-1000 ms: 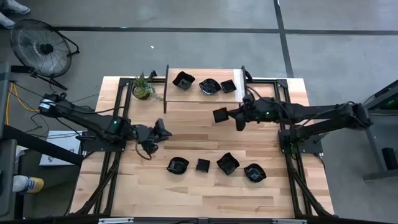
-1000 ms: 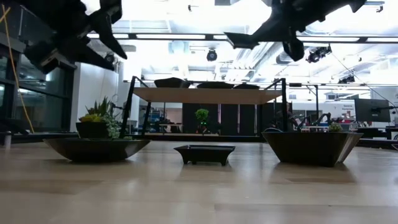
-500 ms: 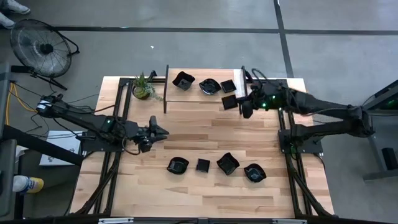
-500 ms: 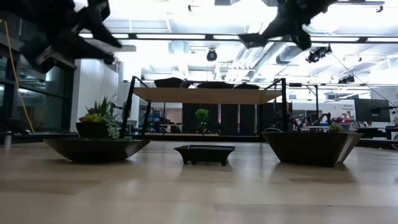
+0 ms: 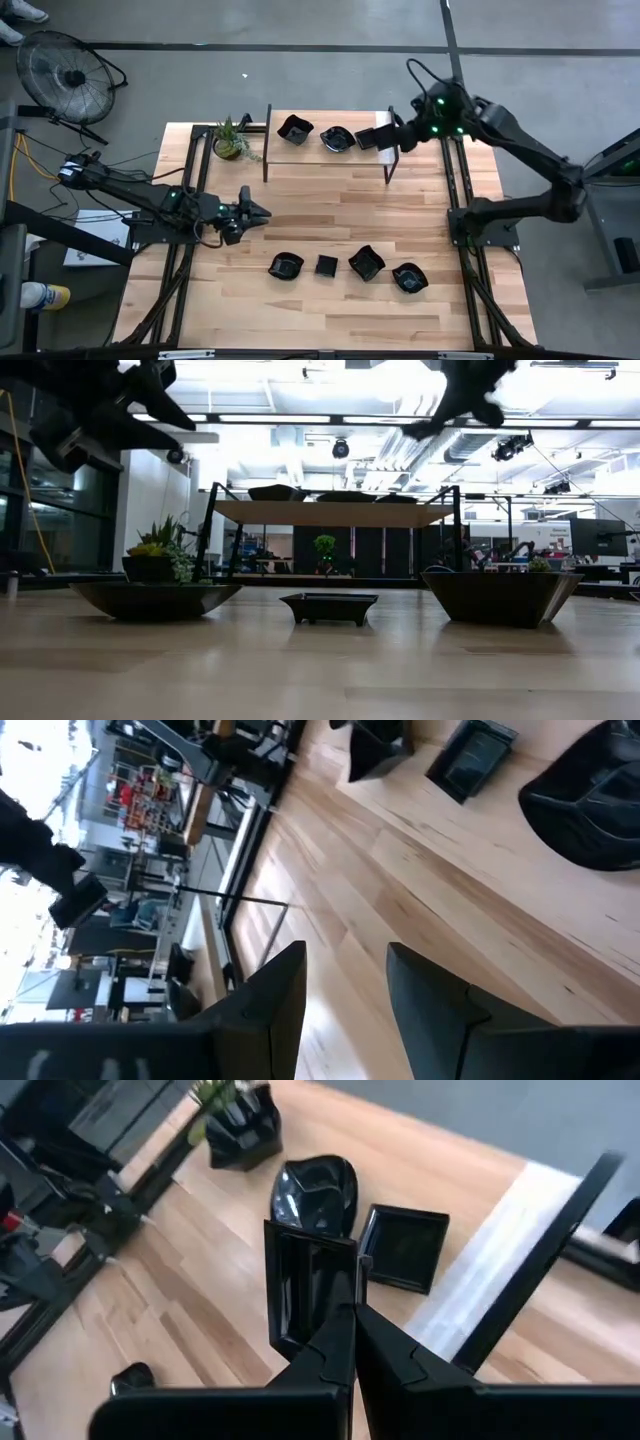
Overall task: Pick & Place Mini shaped plates
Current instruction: Stack the black square plate on top of the black square plate on the shelf
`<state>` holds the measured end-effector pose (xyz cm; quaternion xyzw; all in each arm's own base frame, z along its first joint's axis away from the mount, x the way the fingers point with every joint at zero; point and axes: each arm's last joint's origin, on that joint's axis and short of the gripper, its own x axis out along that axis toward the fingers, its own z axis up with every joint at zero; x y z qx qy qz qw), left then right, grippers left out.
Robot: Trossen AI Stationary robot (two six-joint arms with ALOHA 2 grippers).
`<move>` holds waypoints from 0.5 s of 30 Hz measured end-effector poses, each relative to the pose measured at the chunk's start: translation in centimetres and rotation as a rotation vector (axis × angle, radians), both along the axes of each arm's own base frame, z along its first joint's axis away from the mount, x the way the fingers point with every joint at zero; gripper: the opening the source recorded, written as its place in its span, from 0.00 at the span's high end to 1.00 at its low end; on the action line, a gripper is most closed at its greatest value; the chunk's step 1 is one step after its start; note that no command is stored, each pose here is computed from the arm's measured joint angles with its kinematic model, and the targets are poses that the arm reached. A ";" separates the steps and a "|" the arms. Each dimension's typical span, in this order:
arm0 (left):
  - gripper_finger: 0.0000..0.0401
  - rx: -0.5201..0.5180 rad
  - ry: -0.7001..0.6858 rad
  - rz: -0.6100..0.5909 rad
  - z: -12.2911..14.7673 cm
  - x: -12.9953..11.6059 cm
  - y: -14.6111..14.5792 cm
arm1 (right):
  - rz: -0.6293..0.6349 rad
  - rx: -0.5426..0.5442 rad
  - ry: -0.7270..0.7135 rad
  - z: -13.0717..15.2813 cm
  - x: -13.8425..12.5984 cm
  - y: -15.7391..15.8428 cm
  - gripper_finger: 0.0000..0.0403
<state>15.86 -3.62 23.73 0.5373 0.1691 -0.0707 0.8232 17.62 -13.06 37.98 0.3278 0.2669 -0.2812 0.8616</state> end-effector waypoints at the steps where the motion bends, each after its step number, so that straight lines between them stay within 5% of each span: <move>1: 0.66 0.000 0.005 0.000 0.0 0.0 0.0 | -0.001 0.021 0.005 -0.4 0.3 -0.8 1.00; 8: 0.66 -0.019 0.009 0.002 -0.1 0.0 0.0 | 0.046 0.207 0.025 -4.2 1.6 -6.0 1.00; 15: 0.66 -0.026 0.023 0.006 -0.2 -0.1 0.0 | 0.070 0.278 -0.016 -6.8 2.5 -9.6 1.00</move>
